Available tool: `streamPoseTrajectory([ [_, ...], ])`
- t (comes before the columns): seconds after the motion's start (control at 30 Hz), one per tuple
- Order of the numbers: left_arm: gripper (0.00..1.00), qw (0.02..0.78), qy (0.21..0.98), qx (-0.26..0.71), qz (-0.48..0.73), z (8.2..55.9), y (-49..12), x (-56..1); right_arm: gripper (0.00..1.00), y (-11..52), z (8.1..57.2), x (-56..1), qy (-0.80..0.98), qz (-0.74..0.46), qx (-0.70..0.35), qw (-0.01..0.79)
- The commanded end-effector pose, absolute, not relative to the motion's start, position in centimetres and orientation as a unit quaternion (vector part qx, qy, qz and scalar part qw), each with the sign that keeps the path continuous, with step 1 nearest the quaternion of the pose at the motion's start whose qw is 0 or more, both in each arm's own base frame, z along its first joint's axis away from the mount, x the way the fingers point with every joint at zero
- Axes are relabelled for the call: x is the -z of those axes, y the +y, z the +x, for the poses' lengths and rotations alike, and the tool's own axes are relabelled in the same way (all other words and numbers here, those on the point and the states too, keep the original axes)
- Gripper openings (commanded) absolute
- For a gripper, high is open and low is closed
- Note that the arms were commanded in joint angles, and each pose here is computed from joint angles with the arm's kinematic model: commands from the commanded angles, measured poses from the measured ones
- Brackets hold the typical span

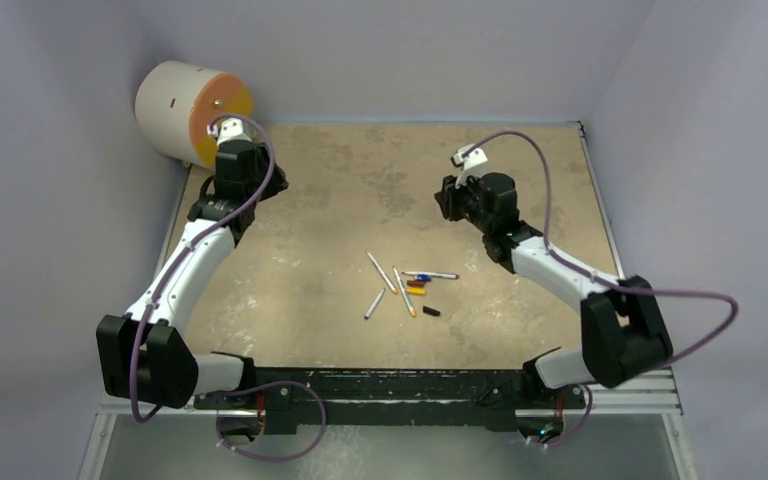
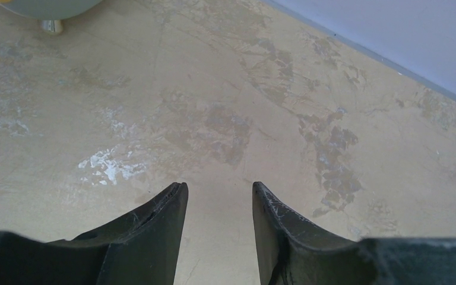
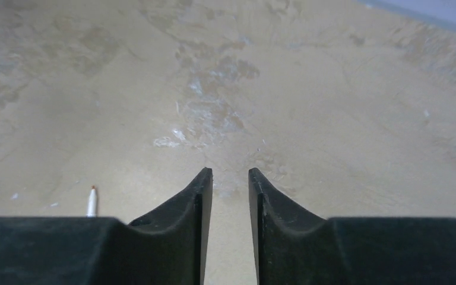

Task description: Insert the pens into the pen caps

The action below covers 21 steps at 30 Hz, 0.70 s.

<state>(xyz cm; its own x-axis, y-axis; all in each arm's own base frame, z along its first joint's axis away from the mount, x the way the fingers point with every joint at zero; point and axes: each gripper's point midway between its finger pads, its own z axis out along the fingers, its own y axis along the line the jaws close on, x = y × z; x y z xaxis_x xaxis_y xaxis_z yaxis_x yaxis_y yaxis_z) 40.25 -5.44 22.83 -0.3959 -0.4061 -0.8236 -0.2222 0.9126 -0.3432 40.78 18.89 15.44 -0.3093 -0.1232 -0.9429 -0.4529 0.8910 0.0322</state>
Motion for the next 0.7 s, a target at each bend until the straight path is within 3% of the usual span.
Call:
streamPoseTrajectory([
  [0.0, 0.44, 0.525, 0.821, 0.116, -0.19, 41.0, -6.3, -24.2, 0.24, 19.2, 36.7, -17.4, 0.795, -0.178, -0.185, 0.55],
  [0.07, 0.43, 0.523, 0.823, 0.12, -0.188, 41.1, -6.5, -24.2, 0.21, 19.3, 35.0, -17.0, 0.809, -0.175, -0.18, 0.532],
  [0.1, 0.43, 0.521, 0.824, 0.121, -0.187, 41.1, -6.6, -24.2, 0.25, 19.2, 34.1, -15.8, 0.827, -0.173, -0.176, 0.506],
  [0.23, 0.43, 0.519, 0.825, 0.125, -0.186, 41.0, -6.7, -24.4, 0.52, 20.0, 31.4, -12.8, 0.86, -0.175, -0.144, 0.458],
  [0.37, 0.42, 0.515, 0.827, 0.13, -0.182, 41.0, -7.0, -24.3, 0.67, 20.1, 30.2, -10.6, 0.873, -0.148, -0.154, 0.437],
  [0.43, 0.42, 0.514, 0.828, 0.13, -0.181, 41.0, -7.0, -24.2, 0.69, 20.0, 30.5, -10.7, 0.872, -0.152, -0.148, 0.44],
  [0.67, 0.41, 0.515, 0.829, 0.128, -0.179, 40.9, -7.0, -24.3, 0.6, 18.9, 31.1, -8.7, 0.901, -0.152, -0.091, 0.397],
])
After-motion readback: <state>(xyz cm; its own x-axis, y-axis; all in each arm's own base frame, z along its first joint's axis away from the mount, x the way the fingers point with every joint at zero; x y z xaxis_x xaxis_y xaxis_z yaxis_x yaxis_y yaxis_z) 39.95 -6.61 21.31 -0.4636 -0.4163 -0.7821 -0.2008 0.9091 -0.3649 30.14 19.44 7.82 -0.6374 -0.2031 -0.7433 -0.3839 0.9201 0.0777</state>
